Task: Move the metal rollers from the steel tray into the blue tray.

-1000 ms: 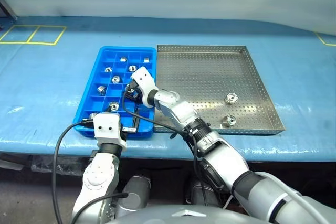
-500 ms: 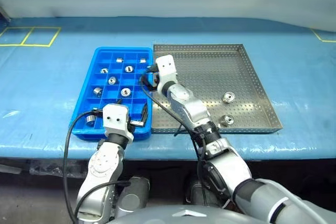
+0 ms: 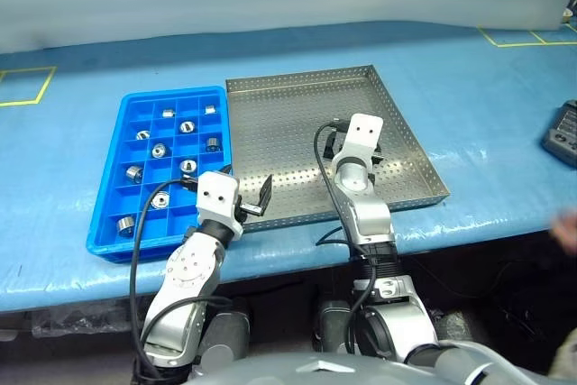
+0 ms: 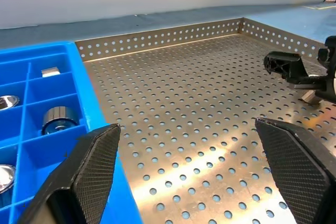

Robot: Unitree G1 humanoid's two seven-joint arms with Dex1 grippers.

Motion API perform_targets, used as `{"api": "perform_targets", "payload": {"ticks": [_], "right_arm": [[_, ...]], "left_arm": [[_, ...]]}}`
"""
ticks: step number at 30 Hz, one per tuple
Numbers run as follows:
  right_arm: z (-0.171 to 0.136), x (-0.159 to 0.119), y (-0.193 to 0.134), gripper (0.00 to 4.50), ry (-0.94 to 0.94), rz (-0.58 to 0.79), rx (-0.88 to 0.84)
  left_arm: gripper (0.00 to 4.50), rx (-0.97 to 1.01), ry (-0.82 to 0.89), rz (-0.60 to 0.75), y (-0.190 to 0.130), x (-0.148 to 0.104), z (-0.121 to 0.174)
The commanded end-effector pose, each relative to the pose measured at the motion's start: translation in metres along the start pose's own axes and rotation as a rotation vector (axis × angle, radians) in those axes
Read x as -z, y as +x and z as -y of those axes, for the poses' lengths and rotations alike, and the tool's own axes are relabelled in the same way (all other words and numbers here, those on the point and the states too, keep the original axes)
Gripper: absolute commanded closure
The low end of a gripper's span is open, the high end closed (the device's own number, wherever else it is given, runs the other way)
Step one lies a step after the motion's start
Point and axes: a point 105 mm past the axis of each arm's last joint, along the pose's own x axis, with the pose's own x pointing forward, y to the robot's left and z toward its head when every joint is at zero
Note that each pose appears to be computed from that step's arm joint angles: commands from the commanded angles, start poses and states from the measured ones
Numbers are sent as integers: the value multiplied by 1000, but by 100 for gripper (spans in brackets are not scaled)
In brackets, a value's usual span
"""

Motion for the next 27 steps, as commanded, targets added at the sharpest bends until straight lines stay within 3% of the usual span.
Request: {"api": "perform_targets", "payload": {"ticks": [1,27], "right_arm": [[-5,-6,-4,4,100,-22,50],[-11,4,-3,4,101,-79,37]], "left_arm": [[0,15,-8,26,1,-7,3],[0,-3,-5,22,-3,-6,1]]}}
